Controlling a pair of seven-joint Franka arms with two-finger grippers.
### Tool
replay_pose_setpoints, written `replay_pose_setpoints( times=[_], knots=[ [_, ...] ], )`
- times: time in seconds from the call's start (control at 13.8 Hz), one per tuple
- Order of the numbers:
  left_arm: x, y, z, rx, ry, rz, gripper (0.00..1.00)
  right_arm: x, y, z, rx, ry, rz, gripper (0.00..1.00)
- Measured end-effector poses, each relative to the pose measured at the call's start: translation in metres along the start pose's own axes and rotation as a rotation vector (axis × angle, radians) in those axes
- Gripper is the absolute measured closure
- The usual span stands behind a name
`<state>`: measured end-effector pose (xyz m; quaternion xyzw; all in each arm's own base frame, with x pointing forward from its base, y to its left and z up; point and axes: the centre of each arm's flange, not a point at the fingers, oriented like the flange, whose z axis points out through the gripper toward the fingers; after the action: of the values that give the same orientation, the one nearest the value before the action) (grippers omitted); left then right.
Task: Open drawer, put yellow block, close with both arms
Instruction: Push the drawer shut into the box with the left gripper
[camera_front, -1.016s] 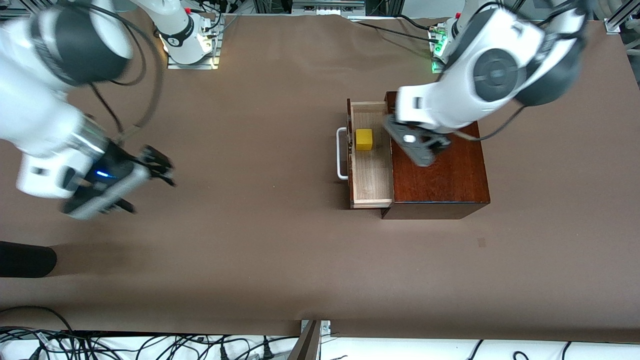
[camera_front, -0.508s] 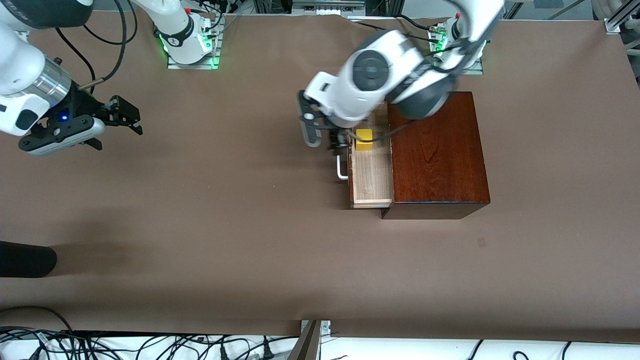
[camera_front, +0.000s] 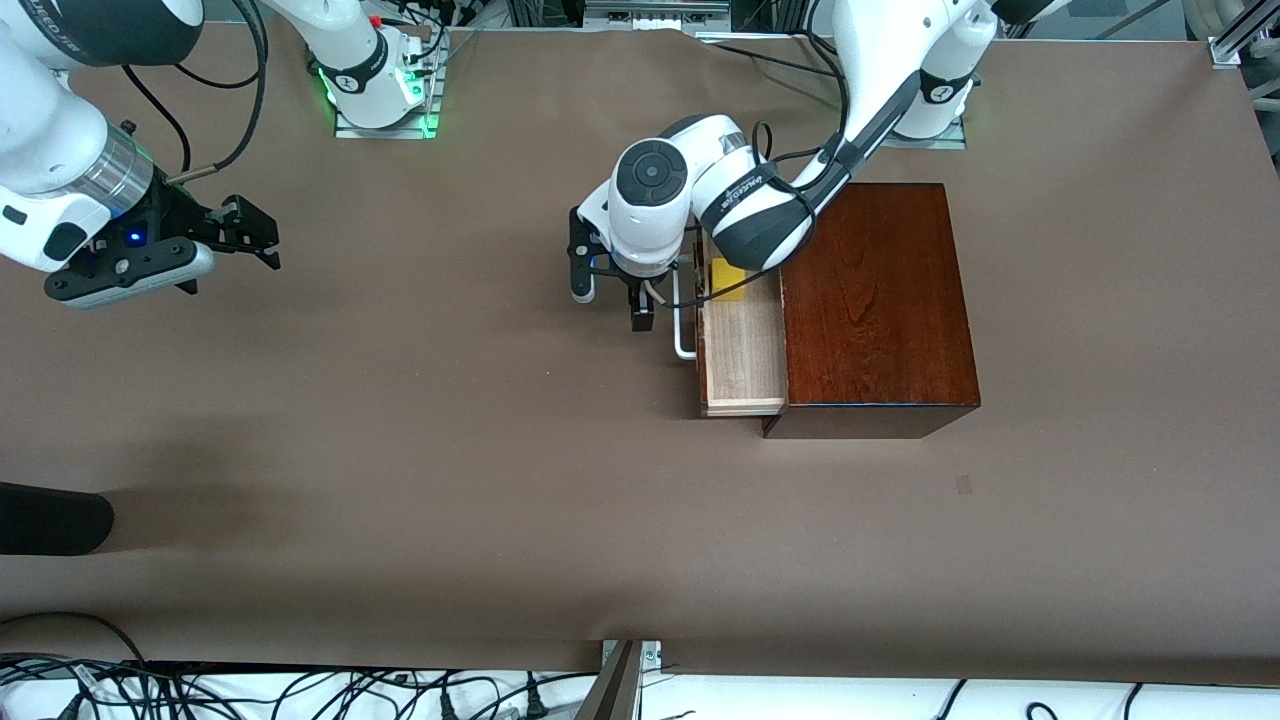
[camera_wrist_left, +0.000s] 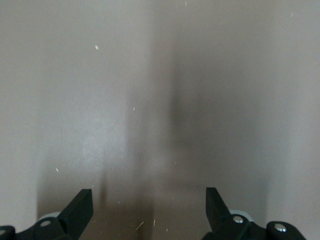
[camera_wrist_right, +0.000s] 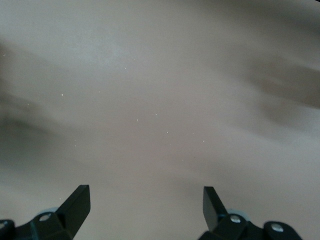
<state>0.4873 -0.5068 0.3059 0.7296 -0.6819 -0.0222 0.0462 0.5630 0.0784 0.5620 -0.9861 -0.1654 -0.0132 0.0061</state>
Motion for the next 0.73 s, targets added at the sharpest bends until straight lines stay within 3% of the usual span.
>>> replay_pose_setpoints(
  times=[0.44,0.73],
  knots=[
    [-0.027,-0.004,0.014,-0.057,-0.136,-0.009,0.0,-0.001,0.004,-0.008,-0.024,-0.001,-0.001,0.0],
    [-0.073,-0.027,0.005,-0.116,-0.251,-0.072,0.0,-0.002,0.004,-0.011,-0.024,-0.008,0.002,0.0]
  ],
)
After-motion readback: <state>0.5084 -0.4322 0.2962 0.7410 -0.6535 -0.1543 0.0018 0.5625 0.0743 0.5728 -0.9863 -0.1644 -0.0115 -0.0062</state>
